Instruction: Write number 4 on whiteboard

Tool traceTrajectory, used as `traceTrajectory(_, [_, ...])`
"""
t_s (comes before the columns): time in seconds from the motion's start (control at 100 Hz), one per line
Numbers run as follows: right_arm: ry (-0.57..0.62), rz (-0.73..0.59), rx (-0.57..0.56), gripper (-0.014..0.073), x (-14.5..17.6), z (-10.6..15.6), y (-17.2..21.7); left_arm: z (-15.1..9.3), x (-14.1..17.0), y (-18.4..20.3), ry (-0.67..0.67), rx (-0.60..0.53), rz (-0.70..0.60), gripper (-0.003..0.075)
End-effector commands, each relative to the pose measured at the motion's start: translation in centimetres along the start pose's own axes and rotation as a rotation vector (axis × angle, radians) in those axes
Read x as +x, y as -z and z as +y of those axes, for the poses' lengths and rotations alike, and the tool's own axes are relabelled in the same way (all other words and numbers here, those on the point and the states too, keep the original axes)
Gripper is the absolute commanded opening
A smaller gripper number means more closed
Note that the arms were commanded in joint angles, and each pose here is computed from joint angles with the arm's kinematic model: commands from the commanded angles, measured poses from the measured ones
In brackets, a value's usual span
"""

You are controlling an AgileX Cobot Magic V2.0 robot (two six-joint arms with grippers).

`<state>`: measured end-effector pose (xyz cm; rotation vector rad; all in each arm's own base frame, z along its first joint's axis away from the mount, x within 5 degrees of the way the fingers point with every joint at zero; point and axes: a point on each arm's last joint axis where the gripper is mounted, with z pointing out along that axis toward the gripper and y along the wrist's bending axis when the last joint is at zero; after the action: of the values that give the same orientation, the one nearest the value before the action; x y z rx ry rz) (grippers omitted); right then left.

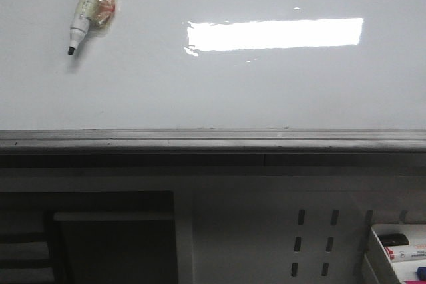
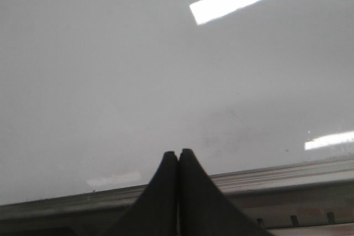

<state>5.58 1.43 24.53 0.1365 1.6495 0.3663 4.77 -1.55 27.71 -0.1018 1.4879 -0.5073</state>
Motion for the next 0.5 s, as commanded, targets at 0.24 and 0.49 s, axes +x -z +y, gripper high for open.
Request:
traceTrajectory(0.24, [0.104, 0.203, -0.002, -0.0048, -6.1, 1.7, -4.2, -2.4, -5.5, -5.6, -0.123, -0.011, 0.237, -0.002])
traceTrajectory(0.49, [0.11, 0.285, -0.025, 0.033, -6.8, 2.1, -5.8, -2.3, -4.8, -9.2, -0.073, 0.014, 0.317, 0.0165])
